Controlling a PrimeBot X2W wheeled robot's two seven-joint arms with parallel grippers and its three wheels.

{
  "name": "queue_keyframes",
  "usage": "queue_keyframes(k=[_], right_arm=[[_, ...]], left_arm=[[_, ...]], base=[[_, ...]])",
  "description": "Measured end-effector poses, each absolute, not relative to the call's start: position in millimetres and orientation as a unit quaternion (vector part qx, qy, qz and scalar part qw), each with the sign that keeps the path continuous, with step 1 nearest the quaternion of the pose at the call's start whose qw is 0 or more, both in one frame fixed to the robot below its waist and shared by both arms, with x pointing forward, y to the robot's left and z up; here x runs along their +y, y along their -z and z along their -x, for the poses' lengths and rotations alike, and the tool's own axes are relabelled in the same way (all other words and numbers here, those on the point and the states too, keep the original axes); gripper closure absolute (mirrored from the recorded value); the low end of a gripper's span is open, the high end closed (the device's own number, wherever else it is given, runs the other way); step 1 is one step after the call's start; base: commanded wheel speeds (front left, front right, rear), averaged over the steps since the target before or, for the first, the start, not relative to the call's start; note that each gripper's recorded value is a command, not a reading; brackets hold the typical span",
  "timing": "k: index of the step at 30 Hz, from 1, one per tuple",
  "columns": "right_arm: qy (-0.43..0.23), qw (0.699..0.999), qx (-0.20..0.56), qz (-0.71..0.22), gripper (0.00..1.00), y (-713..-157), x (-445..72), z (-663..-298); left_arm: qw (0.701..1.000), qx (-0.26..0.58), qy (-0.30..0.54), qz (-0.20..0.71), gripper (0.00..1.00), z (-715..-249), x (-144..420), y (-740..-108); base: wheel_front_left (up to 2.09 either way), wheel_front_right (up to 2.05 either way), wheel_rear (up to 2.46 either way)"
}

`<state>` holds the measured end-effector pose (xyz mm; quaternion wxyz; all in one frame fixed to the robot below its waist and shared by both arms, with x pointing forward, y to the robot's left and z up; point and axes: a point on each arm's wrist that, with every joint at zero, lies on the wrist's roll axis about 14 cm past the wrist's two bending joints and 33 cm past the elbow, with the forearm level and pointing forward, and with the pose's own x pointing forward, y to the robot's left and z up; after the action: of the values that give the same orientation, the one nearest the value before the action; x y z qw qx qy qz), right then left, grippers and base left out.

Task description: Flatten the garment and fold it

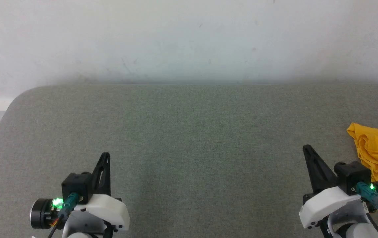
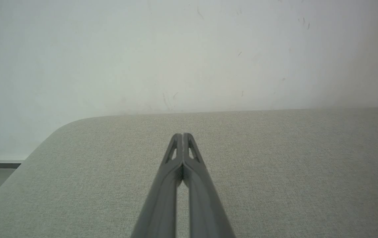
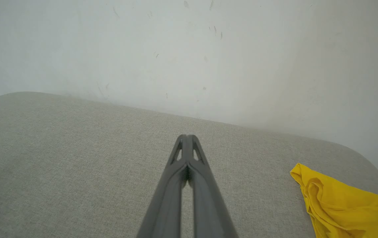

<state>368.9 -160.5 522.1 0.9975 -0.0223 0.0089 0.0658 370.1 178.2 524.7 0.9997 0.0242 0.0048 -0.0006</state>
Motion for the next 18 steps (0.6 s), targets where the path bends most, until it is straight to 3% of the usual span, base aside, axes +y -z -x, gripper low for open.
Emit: queue_keyframes(k=[18], right_arm=[[-0.066, 0.998, 0.009, 0.022, 1.00, -522.2, -160.5, -368.9]], left_arm=[[1.000, 0.005, 0.001, -0.024, 1.00, -370.1, 178.2, -524.6]], base=[[0.00, 0.00, 0.00]])
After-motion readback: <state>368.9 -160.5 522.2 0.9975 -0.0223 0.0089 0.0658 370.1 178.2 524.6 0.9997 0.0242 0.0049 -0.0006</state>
